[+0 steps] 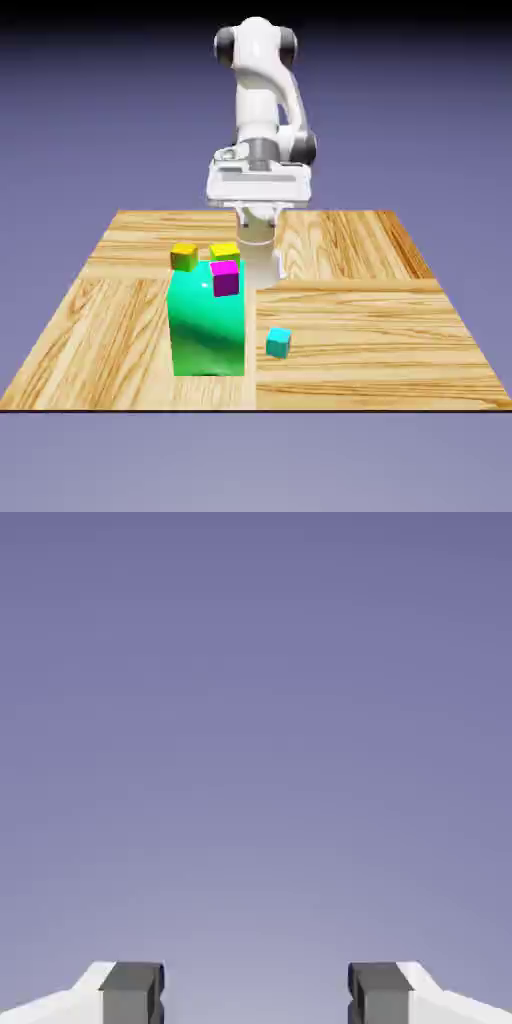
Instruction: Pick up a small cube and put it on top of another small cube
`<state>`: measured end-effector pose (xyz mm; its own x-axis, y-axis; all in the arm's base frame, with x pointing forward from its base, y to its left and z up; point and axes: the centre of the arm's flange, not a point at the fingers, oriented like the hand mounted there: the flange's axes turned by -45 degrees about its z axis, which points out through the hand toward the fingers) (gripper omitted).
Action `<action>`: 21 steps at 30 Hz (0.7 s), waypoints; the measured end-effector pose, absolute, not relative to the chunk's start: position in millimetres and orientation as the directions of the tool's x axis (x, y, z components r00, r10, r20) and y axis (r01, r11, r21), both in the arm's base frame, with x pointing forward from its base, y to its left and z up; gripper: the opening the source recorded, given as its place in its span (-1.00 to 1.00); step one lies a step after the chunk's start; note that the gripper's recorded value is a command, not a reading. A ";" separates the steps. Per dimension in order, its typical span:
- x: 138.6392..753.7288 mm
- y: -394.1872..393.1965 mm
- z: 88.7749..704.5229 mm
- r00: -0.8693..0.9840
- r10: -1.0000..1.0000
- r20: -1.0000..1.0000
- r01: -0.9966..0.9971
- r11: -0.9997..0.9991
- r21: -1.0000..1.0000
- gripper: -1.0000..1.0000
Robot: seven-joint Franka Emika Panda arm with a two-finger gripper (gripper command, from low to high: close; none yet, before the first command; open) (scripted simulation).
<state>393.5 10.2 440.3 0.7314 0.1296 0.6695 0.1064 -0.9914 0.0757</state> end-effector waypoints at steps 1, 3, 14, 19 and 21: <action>396.3 14.7 425.3 0.753 0.194 0.628 0.162 -0.981 0.108 0.00; 399.9 23.9 395.1 0.780 0.321 0.538 0.279 -0.947 0.160 0.00; 375.3 66.0 232.7 0.485 0.875 -0.009 0.870 -0.481 0.103 0.00; 359.2 69.7 184.9 0.312 0.943 -0.118 0.949 -0.314 0.002 0.00; 359.7 69.5 166.3 0.310 0.943 -0.120 0.950 -0.311 0.004 0.00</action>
<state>359.7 69.5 166.3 0.3096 0.9433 -0.1201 0.9503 -0.3114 0.0037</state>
